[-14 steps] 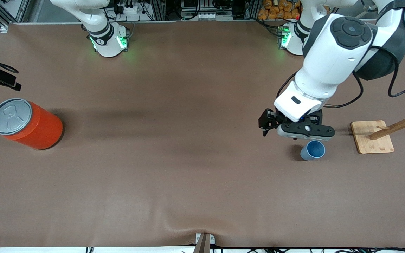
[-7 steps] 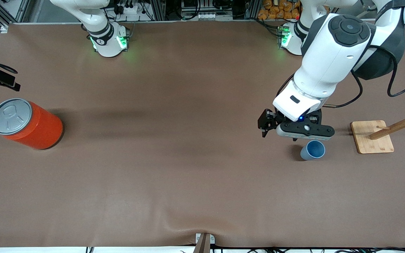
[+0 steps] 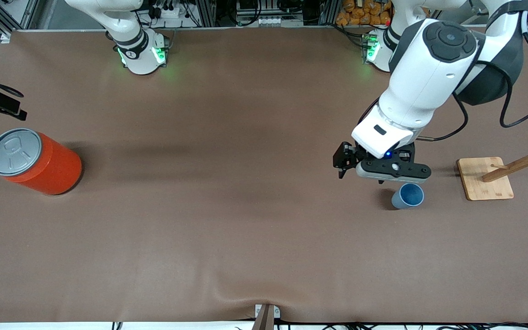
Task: Flip cup
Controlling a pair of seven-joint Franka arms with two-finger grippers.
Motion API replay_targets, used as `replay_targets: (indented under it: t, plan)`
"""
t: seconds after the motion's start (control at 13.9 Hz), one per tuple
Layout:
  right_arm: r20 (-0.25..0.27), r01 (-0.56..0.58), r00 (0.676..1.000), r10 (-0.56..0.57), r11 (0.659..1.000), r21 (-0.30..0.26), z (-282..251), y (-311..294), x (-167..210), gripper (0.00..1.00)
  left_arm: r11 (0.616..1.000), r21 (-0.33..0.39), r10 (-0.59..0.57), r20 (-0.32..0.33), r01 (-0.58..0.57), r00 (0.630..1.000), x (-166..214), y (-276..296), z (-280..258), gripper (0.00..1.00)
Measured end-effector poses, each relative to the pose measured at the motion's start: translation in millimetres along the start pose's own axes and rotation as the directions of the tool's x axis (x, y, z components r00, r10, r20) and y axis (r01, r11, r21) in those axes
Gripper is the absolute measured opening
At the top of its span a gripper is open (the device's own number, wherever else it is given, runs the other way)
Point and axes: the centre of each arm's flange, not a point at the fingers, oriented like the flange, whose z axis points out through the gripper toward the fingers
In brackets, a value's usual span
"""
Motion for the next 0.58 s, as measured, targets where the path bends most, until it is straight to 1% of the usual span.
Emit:
replay_targets:
  t: [0.58]
  plan:
    - [0.0,0.013,1.0,-0.013,1.0,-0.001,0.1,-7.0,0.3,1.0,1.0,-0.007,0.003,-0.007,-0.003,1.0,2.0,2.8,7.7,1.0]
